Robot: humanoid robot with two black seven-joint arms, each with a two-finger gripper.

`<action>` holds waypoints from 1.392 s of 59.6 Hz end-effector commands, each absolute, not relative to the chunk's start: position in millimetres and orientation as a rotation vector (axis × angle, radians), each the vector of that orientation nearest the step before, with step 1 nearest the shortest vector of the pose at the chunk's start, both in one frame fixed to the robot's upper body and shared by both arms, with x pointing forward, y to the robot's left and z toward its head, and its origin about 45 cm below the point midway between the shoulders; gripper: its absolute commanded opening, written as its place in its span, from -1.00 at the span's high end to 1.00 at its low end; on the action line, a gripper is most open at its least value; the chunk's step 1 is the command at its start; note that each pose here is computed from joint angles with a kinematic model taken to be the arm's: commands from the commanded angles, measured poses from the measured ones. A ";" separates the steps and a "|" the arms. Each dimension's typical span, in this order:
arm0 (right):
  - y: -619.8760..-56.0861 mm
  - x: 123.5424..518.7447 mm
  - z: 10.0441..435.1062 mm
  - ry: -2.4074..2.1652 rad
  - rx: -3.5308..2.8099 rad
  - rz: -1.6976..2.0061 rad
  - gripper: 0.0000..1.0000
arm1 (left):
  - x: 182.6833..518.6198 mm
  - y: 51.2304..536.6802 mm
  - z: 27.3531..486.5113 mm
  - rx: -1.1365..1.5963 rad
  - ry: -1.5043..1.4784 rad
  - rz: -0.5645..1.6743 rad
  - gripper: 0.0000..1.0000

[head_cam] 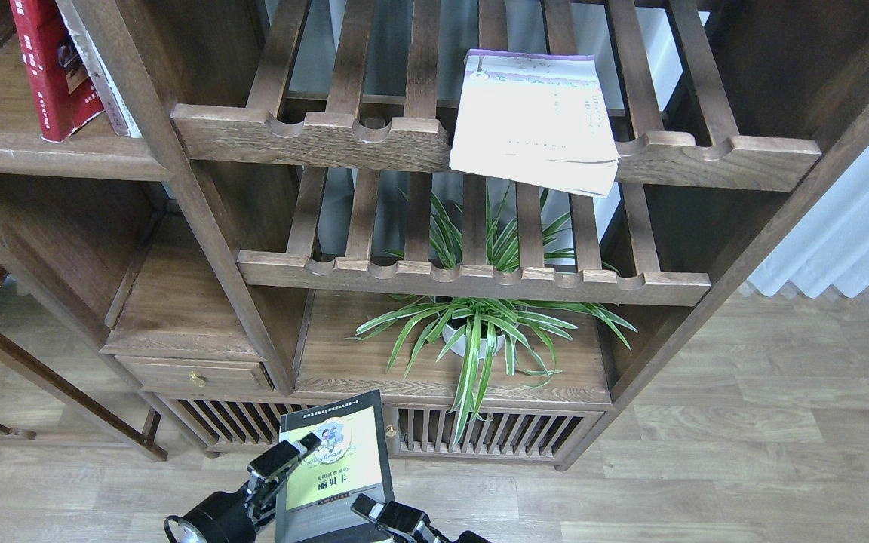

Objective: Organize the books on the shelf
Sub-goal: 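Grasp the green-and-white book with the left gripper, release the right, then carry the green-and-white book with the left gripper into the side compartment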

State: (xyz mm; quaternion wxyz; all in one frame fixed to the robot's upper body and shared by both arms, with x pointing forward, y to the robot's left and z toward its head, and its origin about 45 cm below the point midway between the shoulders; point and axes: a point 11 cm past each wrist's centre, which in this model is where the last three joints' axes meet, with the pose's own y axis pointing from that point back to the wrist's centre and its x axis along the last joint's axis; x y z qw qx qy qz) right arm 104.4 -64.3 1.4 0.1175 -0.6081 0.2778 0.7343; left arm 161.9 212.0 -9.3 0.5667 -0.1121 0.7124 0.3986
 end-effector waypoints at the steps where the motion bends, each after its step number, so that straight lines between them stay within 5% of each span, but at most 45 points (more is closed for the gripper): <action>1: -66.2 111.3 2.1 0.825 -1.778 2.129 0.89 | 162.6 216.4 -8.9 -0.251 1.666 0.939 0.87; 18: -70.5 122.1 2.7 0.849 -1.771 2.097 0.87 | 159.5 256.0 -8.6 -0.193 1.625 1.008 0.87; 26: -70.7 120.5 1.9 0.850 -1.772 2.101 0.66 | 158.9 265.5 -6.9 -0.200 1.615 1.031 0.87; 29: -70.6 119.6 1.7 0.848 -1.772 2.105 0.42 | 161.6 266.7 -5.3 -0.218 1.612 1.036 0.87; 34: -71.6 121.5 2.2 0.854 -1.763 2.097 -0.79 | 167.9 268.0 -2.0 -0.246 1.601 1.041 0.87; 35: -72.4 122.4 1.9 0.859 -1.760 2.093 -0.85 | 169.1 268.4 -1.1 -0.251 1.599 1.042 0.87; 52: -78.9 121.0 -4.1 0.896 -1.749 2.096 -0.99 | 188.4 318.2 46.5 -0.369 1.471 1.089 0.89; 83: -89.0 117.7 -16.7 0.959 -1.752 2.110 -0.99 | 242.8 460.2 272.4 -0.492 0.806 1.176 0.92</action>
